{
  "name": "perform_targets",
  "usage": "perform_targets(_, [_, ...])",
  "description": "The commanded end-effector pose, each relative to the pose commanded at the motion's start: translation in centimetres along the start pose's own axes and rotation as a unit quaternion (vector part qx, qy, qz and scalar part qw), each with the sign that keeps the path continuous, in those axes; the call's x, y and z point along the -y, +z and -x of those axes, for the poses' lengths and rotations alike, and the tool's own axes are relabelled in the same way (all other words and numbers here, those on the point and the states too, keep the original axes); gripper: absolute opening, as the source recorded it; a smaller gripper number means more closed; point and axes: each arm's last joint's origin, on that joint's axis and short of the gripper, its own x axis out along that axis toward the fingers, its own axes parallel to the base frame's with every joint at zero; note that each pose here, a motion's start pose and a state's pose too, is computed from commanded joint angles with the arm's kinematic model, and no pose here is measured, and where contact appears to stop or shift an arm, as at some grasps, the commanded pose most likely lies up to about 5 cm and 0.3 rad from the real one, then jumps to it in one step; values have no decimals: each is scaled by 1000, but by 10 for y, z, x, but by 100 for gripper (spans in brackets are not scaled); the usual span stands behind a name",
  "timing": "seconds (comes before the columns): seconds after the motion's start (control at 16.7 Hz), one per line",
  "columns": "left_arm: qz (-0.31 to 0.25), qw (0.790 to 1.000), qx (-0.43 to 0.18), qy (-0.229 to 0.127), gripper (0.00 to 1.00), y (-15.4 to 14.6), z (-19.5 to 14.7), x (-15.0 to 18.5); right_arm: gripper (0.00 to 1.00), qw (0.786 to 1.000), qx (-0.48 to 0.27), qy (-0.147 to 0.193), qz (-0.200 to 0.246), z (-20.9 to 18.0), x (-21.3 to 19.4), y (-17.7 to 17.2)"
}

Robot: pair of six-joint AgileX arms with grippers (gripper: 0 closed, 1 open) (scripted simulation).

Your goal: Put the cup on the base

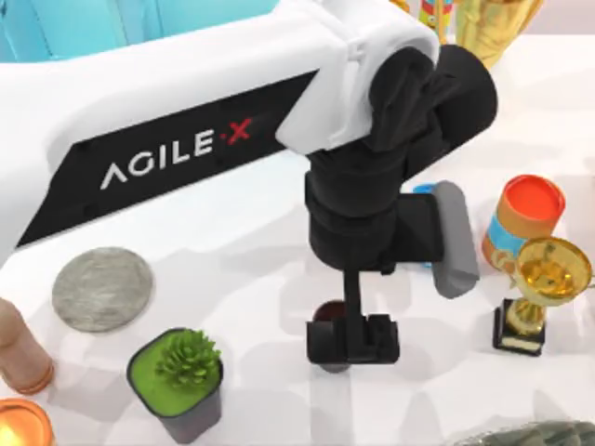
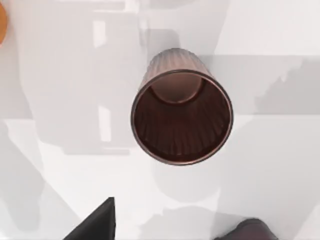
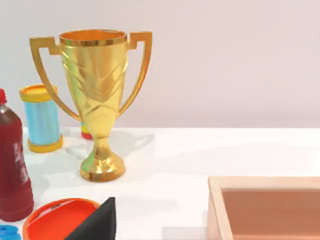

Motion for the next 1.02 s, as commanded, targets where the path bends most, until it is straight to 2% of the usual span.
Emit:
perform_targets(0.24, [1,1000,-1,-1,100,0,-12,-1,100,1000,0,0,0,0,0,0])
perform_targets(0.72, [0,1000,1,1,100,0,-97,0,100,1000,0,0,0,0,0,0])
perform_targets(0.96, [0,1000,0,0,100,0,-100,0,100,1000,0,0,0,0,0,0])
perform_targets(1.02, [0,1000,0,0,92,0,-100,0,100,1000,0,0,0,0,0,0])
